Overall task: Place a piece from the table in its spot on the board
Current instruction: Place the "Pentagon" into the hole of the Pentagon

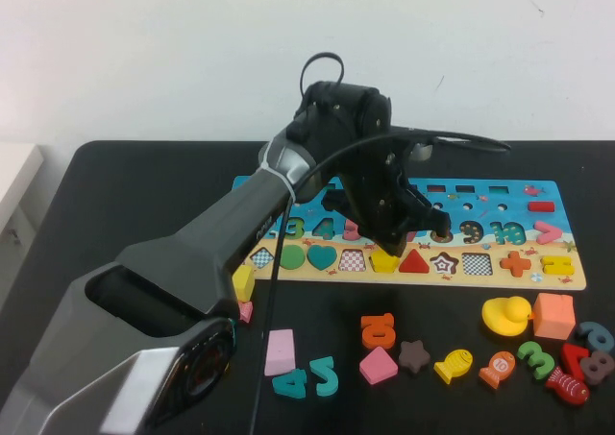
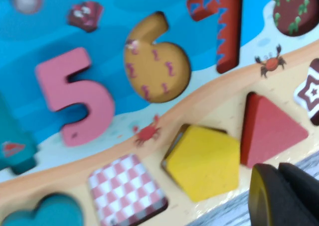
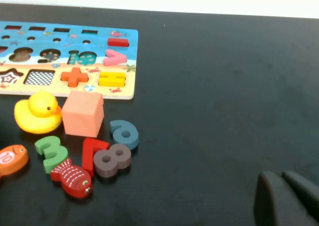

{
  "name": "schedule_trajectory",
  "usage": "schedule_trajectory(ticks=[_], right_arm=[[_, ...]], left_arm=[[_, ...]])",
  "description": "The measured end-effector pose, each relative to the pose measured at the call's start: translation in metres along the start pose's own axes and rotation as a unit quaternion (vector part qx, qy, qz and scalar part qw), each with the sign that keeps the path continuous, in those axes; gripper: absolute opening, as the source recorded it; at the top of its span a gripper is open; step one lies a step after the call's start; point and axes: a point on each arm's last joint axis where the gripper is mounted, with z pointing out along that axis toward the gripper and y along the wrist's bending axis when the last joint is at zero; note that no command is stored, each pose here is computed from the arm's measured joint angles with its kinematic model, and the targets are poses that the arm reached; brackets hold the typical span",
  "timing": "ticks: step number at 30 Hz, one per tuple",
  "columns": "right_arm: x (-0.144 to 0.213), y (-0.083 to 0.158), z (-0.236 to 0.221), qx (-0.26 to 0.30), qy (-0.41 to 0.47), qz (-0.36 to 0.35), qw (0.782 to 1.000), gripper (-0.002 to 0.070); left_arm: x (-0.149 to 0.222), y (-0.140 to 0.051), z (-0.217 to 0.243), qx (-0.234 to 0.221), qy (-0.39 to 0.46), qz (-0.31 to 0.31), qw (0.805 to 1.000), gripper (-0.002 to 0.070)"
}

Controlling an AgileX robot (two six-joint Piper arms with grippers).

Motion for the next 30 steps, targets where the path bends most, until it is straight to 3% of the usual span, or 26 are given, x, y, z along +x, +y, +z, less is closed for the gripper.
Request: schedule_trajectory(ticks=[15,30], right_arm=[[0.0,0.0,0.0,0.0,0.0,0.0,1.0,0.0018],[0.0,0.0,0.0,0.0,0.0,0.0,1.0,0.0018]], left_arm=[[0.003,0.004,0.023,0.001,0.007,-0.005,1.0,0.0],[0.0,0.002,0.018,-0.007,-0.006,0.001,1.0,0.0]])
